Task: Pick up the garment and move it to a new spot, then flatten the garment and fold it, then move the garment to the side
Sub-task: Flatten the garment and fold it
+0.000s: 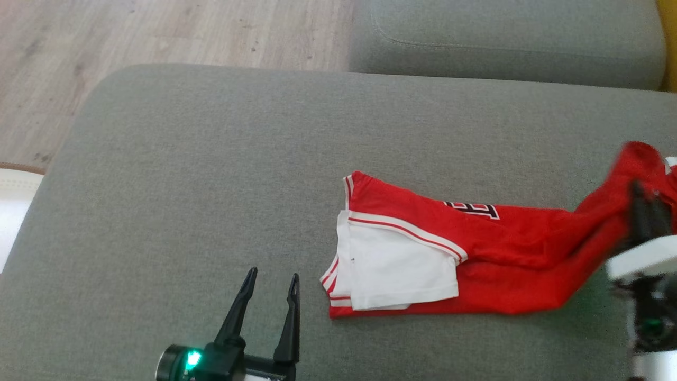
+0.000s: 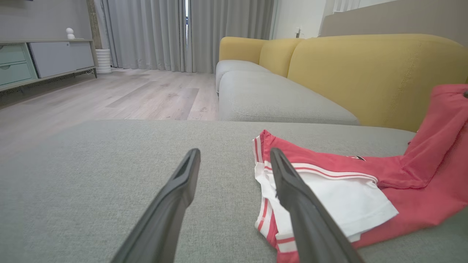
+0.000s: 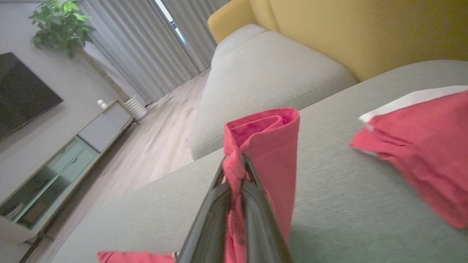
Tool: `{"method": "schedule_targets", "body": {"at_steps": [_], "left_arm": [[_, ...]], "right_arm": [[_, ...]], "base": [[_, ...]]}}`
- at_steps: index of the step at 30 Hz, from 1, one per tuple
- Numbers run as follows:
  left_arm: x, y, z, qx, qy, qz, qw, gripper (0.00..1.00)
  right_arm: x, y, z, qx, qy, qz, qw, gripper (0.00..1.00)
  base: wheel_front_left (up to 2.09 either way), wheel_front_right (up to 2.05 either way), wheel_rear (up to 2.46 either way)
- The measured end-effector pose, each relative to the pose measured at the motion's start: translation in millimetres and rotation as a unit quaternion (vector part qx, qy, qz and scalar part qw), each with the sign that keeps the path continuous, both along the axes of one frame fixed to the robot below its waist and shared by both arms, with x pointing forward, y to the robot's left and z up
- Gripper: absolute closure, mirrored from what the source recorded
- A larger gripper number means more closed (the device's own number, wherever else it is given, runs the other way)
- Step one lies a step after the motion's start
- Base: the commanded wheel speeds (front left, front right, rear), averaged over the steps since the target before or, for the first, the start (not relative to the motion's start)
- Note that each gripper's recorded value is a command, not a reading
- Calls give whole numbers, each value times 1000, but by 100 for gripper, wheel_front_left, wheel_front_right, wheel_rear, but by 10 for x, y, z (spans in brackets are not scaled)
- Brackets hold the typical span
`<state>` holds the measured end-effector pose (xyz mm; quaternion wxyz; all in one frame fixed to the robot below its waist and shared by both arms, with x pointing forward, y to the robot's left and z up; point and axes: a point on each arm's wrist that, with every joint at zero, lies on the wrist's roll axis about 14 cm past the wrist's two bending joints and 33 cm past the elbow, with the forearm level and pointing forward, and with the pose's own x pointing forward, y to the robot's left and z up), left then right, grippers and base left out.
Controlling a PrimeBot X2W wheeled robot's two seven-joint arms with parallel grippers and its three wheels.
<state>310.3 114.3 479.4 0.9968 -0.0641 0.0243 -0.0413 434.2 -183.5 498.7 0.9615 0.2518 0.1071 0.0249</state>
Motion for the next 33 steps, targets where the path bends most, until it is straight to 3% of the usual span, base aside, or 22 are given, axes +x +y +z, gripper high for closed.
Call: {"method": "schedule_targets", "body": {"at_steps": [6, 15, 23, 29, 30, 31, 33], "left_arm": [[-70, 53, -42, 2, 5, 8, 1000, 0], [-122, 132, -84, -3, 12, 28, 1000, 0], [-167, 211, -142, -4, 22, 43, 999, 0], [-164, 278, -142, -2, 22, 55, 998, 0], [-160, 275, -137, -1, 20, 55, 998, 0], [-156, 271, -133, -2, 20, 55, 998, 0], [-148, 262, -128, -3, 18, 53, 998, 0]], "right_arm": [[-63, 895, 59, 22, -13, 127, 992, 100], [-407, 2056, -121, 18, 12, 301, 953, 100], [-621, 2606, -291, -3, 30, 390, 920, 100], [-815, 2768, -459, -5, 55, 424, 904, 100], [-828, 2771, -468, -4, 57, 425, 904, 42], [-839, 2772, -461, 2, 57, 424, 904, 0], [-857, 2774, -435, 15, 57, 421, 905, 0]], "base": [[0, 0, 0], [0, 0, 0], [0, 0, 0], [0, 0, 0], [0, 0, 0], [0, 0, 0], [0, 0, 0]]}}
